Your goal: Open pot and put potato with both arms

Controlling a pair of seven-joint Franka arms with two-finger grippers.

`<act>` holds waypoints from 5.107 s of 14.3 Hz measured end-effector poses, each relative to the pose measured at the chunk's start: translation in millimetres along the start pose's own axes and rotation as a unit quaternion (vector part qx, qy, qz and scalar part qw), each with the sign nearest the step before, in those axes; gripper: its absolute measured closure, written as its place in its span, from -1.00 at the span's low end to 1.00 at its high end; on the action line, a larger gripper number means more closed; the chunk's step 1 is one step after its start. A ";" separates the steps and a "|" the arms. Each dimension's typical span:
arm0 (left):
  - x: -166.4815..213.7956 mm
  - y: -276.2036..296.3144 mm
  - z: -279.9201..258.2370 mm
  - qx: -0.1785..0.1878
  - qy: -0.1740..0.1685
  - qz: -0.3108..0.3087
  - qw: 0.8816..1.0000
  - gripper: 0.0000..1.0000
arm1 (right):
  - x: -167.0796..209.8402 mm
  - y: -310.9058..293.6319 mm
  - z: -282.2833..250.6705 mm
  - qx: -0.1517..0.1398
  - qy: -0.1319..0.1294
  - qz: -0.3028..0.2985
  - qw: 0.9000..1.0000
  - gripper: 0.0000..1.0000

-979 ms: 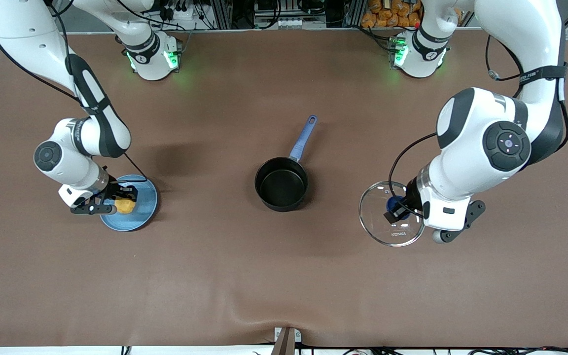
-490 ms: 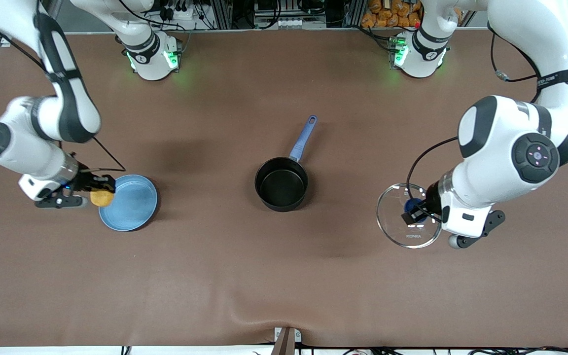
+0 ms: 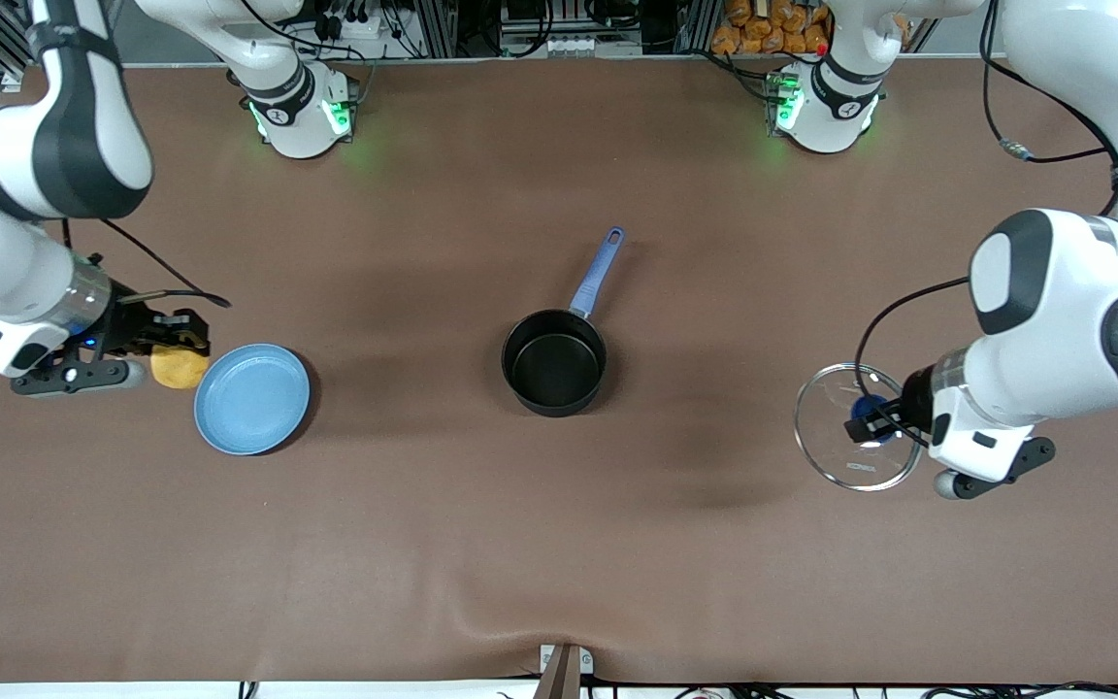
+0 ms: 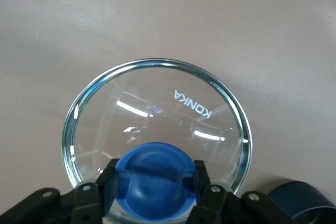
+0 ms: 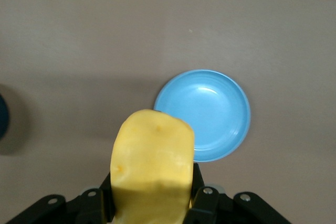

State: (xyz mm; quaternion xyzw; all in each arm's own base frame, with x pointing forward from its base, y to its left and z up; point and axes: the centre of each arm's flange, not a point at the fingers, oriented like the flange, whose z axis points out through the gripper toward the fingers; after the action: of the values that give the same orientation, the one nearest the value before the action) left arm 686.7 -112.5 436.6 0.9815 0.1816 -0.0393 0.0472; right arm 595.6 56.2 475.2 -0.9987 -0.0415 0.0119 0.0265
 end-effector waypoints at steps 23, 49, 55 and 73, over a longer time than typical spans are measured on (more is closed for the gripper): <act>-56.8 -115.8 207.8 0.015 0.009 0.038 0.999 -0.21 | -21.5 -395.4 129.9 0.022 0.025 0.064 0.997 -0.08; -63.4 -67.1 16.0 -0.014 0.056 0.073 0.996 -1.00 | -20.7 -422.1 292.8 0.006 0.045 0.030 0.999 -0.58; -69.8 -52.3 -87.5 0.024 0.067 0.103 0.992 -1.00 | -4.6 -418.8 257.1 0.009 0.056 0.039 0.998 -0.89; -130.9 -53.7 -184.2 0.046 0.040 0.117 0.991 -1.00 | -10.2 -124.6 -100.4 -0.040 -0.031 0.023 0.998 -1.00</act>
State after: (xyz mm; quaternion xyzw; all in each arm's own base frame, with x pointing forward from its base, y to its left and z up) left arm 556.5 -89.1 627.6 0.9979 0.0651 -0.0026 -0.0010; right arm 577.7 174.2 582.4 -0.9988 -0.0200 0.0415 -0.0146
